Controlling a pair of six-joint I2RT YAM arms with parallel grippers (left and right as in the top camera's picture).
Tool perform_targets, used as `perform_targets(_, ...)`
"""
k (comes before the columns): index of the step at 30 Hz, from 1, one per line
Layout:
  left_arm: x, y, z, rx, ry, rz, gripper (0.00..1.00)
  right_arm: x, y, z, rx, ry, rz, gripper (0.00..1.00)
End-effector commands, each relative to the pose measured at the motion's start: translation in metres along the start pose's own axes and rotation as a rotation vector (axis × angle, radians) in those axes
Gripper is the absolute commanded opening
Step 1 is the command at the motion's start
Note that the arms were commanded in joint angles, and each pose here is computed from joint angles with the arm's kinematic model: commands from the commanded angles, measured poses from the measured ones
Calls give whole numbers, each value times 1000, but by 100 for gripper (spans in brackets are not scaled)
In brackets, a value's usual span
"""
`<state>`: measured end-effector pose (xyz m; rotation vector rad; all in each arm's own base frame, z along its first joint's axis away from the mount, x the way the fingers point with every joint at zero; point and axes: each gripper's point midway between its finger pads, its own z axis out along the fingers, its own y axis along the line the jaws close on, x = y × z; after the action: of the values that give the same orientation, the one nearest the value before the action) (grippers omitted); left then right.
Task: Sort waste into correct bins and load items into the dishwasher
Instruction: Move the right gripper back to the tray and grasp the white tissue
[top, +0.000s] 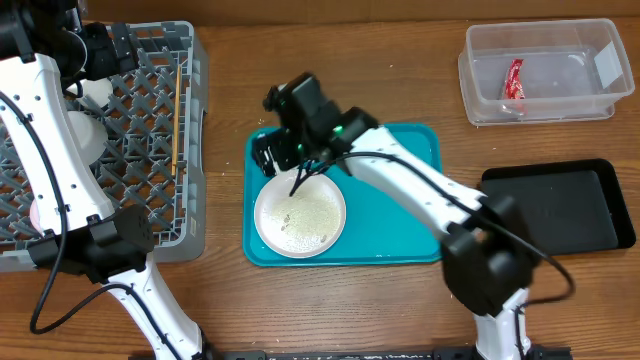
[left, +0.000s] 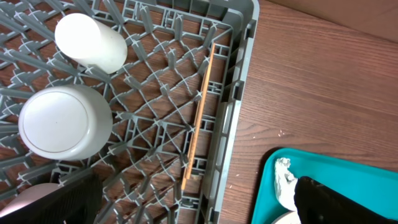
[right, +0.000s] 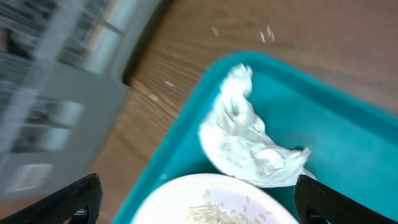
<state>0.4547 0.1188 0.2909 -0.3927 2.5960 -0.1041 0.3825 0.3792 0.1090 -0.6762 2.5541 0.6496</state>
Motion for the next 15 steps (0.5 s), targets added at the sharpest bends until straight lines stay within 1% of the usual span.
perform_targets(1, 0, -1, 4, -1, 7, -11, 100, 18, -20, 29, 72, 48, 31, 95)
perform_targets(3, 0, -1, 4, -1, 7, -11, 100, 29, -27, 43, 84, 80, 38, 94)
perform_targets(9, 0, -1, 4, -1, 7, -10, 100, 41, -48, 63, 167, 105, 41, 93)
perform_targets(12, 0, -2, 4, -1, 7, -9, 100, 41, -53, 65, 188, 100, 41, 85)
perform_targets(15, 0, -1, 4, -1, 7, -9, 100, 38, -54, 65, 195, 87, 39, 72)
